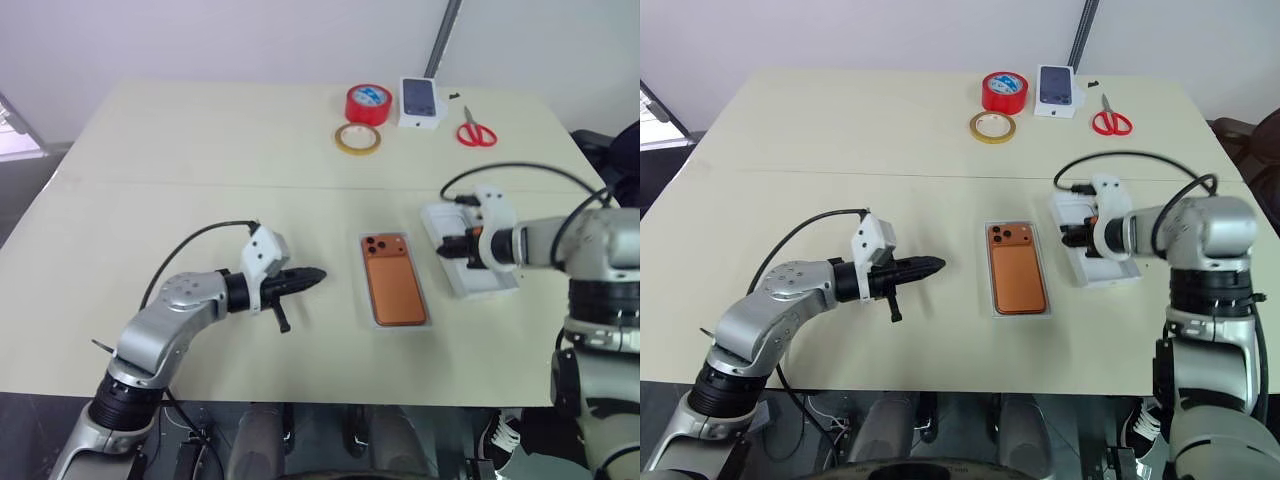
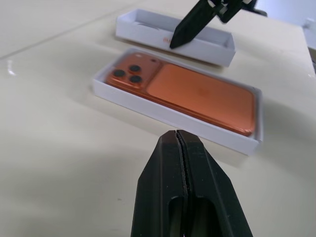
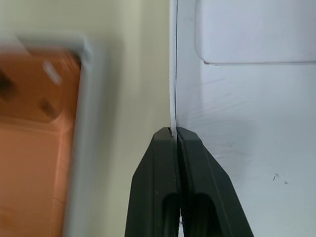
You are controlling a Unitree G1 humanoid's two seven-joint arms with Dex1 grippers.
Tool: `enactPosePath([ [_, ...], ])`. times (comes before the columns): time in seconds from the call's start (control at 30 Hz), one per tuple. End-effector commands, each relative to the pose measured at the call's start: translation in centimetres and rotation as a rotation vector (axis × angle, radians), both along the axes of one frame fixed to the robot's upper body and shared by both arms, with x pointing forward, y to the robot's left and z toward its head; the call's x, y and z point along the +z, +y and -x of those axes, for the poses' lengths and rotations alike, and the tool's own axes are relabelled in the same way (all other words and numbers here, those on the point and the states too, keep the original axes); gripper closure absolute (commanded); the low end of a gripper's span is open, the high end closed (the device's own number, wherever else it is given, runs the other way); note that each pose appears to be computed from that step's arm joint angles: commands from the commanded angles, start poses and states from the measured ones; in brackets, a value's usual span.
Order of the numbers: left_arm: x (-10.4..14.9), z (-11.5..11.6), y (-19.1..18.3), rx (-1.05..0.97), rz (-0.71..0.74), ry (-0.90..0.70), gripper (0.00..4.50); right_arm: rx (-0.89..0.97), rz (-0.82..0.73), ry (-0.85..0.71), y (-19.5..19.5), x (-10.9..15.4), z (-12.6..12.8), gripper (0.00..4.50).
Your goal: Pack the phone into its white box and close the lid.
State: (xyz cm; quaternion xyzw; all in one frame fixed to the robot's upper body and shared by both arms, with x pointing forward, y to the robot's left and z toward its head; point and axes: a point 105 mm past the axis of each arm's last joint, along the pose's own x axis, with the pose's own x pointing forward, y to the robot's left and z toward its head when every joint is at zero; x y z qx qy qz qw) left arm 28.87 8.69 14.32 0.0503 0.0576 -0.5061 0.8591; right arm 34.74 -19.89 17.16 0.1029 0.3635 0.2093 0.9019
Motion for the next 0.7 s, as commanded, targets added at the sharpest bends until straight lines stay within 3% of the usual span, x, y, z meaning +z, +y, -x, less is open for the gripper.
enactPosePath([
  [0.03,1.7,-1.6,2.6,0.116,0.046,-0.056,4.5,0.27,-0.268,-0.141,3.9,6.3,2.0,4.43],
  [0.2,1.8,-2.6,4.3,0.174,0.021,-0.074,4.5,0.482,-0.486,-0.101,7.9,7.7,5.1,4.43],
  [0.37,2.0,-3.0,4.7,0.185,0.016,-0.081,4.5,0.513,-0.631,-0.012,11.9,4.4,6.9,4.43],
  [0.53,1.5,-2.5,3.1,0.138,0.003,-0.086,4.5,0.261,-0.727,0.034,14.5,1.2,6.5,4.43],
  [0.7,1.1,-1.9,1.0,0.083,0.01,-0.079,4.5,-0.042,-0.69,0.088,13.0,-0.5,5.0,4.43],
])
